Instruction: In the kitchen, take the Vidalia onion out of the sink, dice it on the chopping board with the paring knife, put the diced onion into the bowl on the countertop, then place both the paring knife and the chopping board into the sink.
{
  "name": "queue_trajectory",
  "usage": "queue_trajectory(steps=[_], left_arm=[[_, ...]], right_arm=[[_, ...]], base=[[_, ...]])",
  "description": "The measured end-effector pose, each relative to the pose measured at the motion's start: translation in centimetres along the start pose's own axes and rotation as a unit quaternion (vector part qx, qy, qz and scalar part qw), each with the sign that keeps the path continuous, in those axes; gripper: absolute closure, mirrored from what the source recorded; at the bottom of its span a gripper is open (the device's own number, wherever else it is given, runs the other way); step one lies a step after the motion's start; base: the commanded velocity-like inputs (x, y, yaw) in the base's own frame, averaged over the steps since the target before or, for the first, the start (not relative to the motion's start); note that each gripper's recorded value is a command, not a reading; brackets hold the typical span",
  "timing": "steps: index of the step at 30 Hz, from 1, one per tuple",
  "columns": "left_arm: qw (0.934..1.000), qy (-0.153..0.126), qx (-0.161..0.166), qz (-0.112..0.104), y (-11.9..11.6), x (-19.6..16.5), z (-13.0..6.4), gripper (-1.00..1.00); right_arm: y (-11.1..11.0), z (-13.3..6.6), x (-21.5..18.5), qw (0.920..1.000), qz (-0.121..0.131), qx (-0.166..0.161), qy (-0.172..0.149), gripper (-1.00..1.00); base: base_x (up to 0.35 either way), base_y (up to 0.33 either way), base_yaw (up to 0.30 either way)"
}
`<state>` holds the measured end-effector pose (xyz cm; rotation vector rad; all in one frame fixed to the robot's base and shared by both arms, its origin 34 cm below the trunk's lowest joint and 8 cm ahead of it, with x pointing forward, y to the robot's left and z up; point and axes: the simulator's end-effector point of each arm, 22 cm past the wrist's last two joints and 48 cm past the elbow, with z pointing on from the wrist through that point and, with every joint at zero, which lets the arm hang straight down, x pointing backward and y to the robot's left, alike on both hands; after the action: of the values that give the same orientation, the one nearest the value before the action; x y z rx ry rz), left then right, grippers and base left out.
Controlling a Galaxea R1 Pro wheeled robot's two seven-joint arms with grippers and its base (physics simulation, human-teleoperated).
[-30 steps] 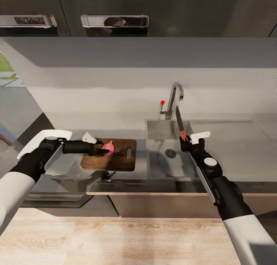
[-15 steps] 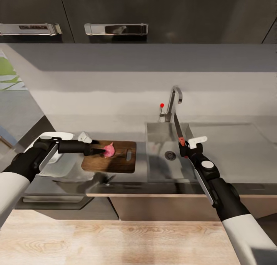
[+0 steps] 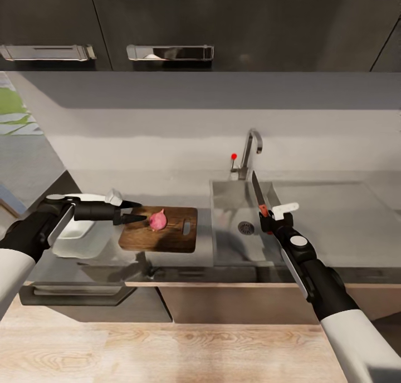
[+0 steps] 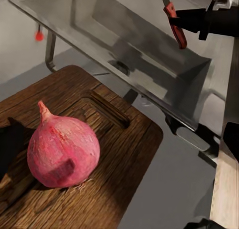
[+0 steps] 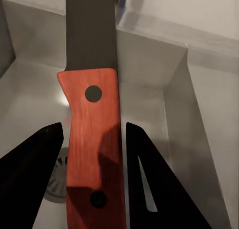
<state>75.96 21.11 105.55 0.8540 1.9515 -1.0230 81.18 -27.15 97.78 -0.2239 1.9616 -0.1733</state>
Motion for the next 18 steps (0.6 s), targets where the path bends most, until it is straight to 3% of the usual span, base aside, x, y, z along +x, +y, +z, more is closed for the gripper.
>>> queue_trajectory(steps=[5, 8, 9, 10, 11, 12, 15, 18], left_arm=[[1.0000, -0.002, 0.000, 0.002, -0.2, -0.4, -0.2, -1.00], [1.0000, -0.002, 0.000, 0.003, -0.2, -0.4, -0.2, -1.00], [1.0000, -0.002, 0.000, 0.003, -0.2, -0.4, -0.2, -1.00], [1.0000, -0.002, 0.000, 0.002, -0.2, -0.4, -0.2, -1.00], [1.0000, -0.002, 0.000, 0.003, -0.2, -0.4, -0.2, -1.00], [1.0000, -0.002, 0.000, 0.003, -0.2, -0.4, -0.1, -1.00], [1.0000, -0.002, 0.001, 0.003, -0.3, -0.4, -0.1, -1.00], [1.0000, -0.002, 0.000, 0.003, -0.3, -0.4, -0.1, -1.00]], right_arm=[[-0.1, -0.2, -0.3, 1.0000, -0.001, 0.001, -0.002, 1.00], [1.8, -0.2, -0.3, 0.9996, -0.022, -0.016, -0.003, 1.00], [2.7, -0.3, -0.1, 0.9990, -0.038, -0.023, -0.002, 1.00], [3.8, -0.3, 0.5, 0.9967, -0.077, -0.026, 0.000, 1.00], [3.8, -0.3, 0.5, 0.9956, -0.091, -0.024, 0.000, 1.00], [3.8, -0.3, 0.5, 0.9921, -0.125, -0.015, -0.003, 1.00], [3.4, -0.3, 0.5, 0.9847, -0.174, 0.000, -0.007, 1.00], [3.3, -0.3, 0.4, 0.9815, -0.191, 0.005, -0.009, 1.00]], base=[[0.000, 0.029, 0.000], [0.000, 0.208, 0.000], [0.000, 0.240, 0.000], [0.000, 0.252, 0.000], [0.000, 0.284, 0.000], [0.000, 0.291, 0.000], [0.000, 0.309, 0.000], [0.000, 0.211, 0.000]])
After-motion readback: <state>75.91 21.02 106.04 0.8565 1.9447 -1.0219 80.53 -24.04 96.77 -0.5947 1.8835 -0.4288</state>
